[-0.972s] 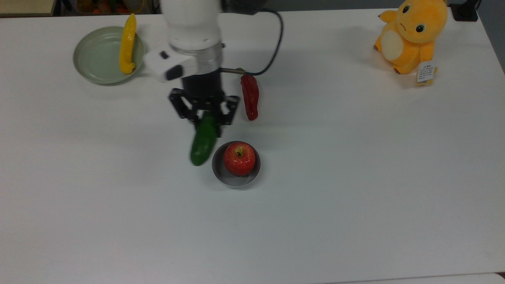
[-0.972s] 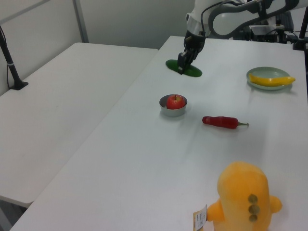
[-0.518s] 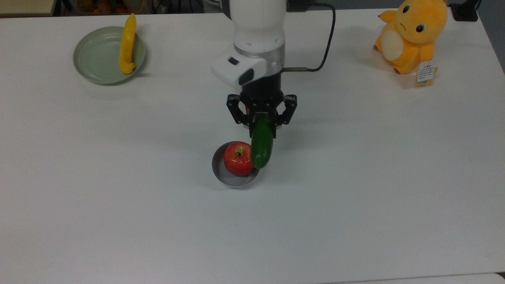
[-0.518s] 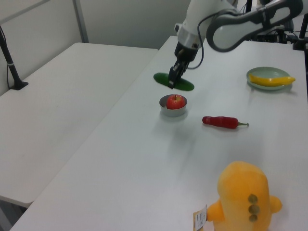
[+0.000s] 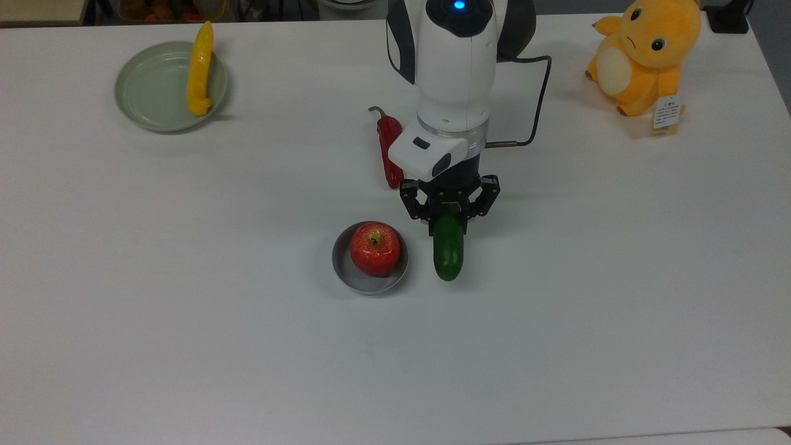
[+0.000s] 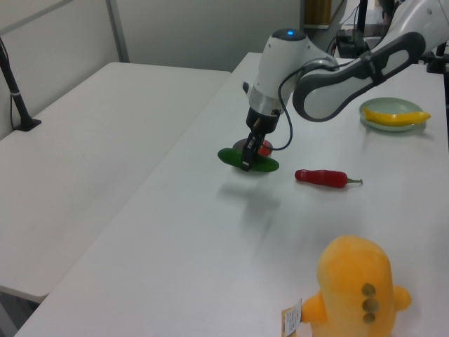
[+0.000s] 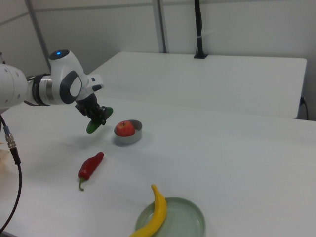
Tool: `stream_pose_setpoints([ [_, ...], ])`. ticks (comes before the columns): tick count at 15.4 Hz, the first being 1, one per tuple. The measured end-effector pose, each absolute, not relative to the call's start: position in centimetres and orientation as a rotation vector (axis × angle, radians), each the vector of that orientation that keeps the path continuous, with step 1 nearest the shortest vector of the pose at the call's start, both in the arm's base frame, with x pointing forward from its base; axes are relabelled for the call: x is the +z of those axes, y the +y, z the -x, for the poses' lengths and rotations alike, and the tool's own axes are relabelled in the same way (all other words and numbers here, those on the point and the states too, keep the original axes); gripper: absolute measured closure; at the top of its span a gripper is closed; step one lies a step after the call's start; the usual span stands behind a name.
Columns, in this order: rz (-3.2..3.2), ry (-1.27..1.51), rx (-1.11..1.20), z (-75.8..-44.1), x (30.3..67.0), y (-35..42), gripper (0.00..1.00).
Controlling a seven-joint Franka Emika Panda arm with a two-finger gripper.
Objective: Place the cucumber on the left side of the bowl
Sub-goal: 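Lower the cucumber beside the bowl and open the gripper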
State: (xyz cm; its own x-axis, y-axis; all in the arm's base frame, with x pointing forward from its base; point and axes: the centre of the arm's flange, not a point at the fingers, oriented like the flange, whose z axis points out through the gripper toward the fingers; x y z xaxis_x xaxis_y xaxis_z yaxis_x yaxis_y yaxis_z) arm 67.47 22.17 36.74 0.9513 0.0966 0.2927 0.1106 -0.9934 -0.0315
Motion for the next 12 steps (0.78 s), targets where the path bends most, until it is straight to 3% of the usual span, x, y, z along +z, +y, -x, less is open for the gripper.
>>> stream_pose_setpoints([
  [8,3.092,-0.184,-0.422,-67.7,34.5,21.7,0.49],
  [12,3.096,-0.183,-0.412,-67.8,34.0,21.5,0.1],
])
